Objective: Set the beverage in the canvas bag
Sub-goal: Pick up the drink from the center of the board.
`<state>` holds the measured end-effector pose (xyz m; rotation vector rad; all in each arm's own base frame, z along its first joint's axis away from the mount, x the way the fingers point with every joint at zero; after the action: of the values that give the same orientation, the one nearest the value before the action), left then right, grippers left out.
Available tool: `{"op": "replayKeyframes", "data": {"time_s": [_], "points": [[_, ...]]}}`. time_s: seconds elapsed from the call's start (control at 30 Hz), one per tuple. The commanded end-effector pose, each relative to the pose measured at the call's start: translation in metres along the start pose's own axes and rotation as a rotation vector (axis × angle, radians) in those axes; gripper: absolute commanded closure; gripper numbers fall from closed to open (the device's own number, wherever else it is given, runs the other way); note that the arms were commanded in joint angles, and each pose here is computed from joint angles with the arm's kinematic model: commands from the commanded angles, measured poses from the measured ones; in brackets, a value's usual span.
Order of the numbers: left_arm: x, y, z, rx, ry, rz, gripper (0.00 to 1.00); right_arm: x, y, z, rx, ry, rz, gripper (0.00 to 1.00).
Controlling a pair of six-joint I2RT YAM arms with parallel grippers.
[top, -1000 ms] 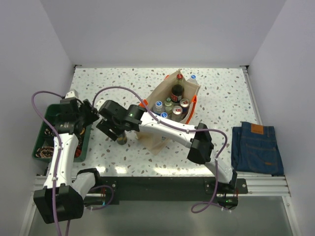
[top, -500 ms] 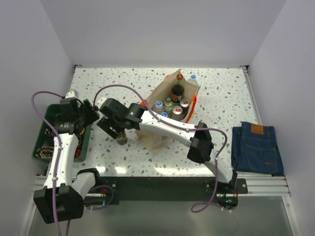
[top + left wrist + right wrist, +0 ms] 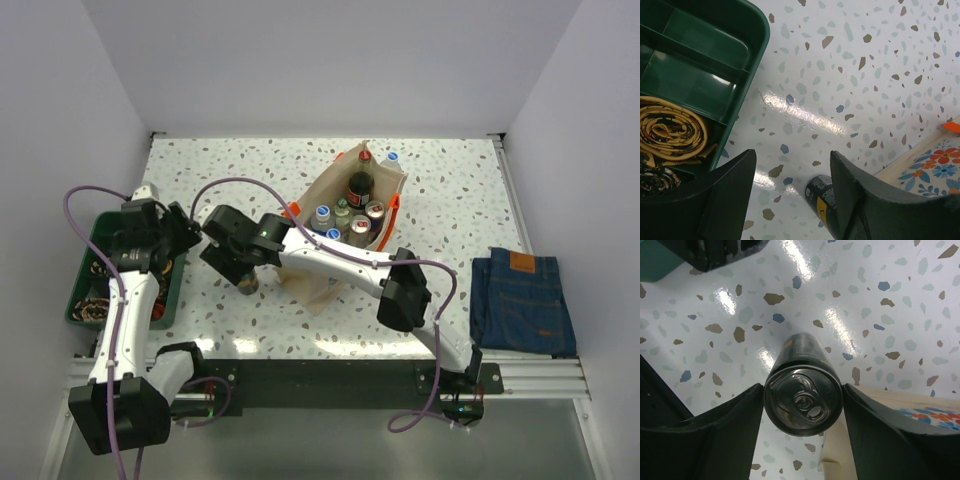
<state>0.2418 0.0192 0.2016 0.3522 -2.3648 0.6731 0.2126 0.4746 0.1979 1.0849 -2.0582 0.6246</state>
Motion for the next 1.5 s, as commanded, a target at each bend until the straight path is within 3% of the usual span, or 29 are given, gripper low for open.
{"op": "replayKeyframes", "data": {"time_s": [0.0, 0.17, 0.2, 0.27, 0.3, 0.33, 0.73, 1.47], "points": [[0.000, -0.003, -0.006, 0.009, -0.039, 0.028, 0.34, -0.002, -0.001, -0.001, -0.020, -0.005, 0.001, 0.37], [0.001, -0.003, -0.006, 0.007, -0.041, 0.032, 0.34, -0.005, 0.000, 0.003, -0.024, 0.016, -0.002, 0.53], [0.000, -0.002, -0.005, 0.008, -0.038, 0.031, 0.34, -0.005, 0.001, 0.003, -0.024, 0.018, -0.004, 0.66], [0.001, -0.003, -0.005, 0.007, -0.039, 0.035, 0.34, -0.003, 0.000, 0.002, -0.023, 0.013, -0.001, 0.81], [0.001, -0.003, -0.005, 0.006, -0.039, 0.036, 0.34, -0.001, 0.000, 0.001, -0.025, 0.010, -0.001, 0.96], [0.001, -0.003, -0.005, 0.007, -0.039, 0.036, 0.34, 0.000, -0.001, 0.000, -0.027, 0.007, 0.000, 1.00], [0.004, -0.020, 0.001, -0.042, -0.001, 0.204, 0.34, 0.068, -0.006, -0.037, -0.092, -0.137, -0.020, 1.00], [0.007, -0.038, -0.002, -0.095, 0.015, 0.331, 0.34, 0.190, -0.024, -0.081, -0.164, -0.423, -0.019, 1.00]]}}
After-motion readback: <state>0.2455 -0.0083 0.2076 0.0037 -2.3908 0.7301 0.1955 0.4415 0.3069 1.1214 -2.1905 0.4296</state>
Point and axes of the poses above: each gripper's point midway between its finger pads, its own x axis back along the fingers, its own y axis along the line the jaws close on, z = x × y, the point moved 6 cm from there along x, back along the fingers, and after that the axes turned 3 degrees about x, right-handed, at the moved point
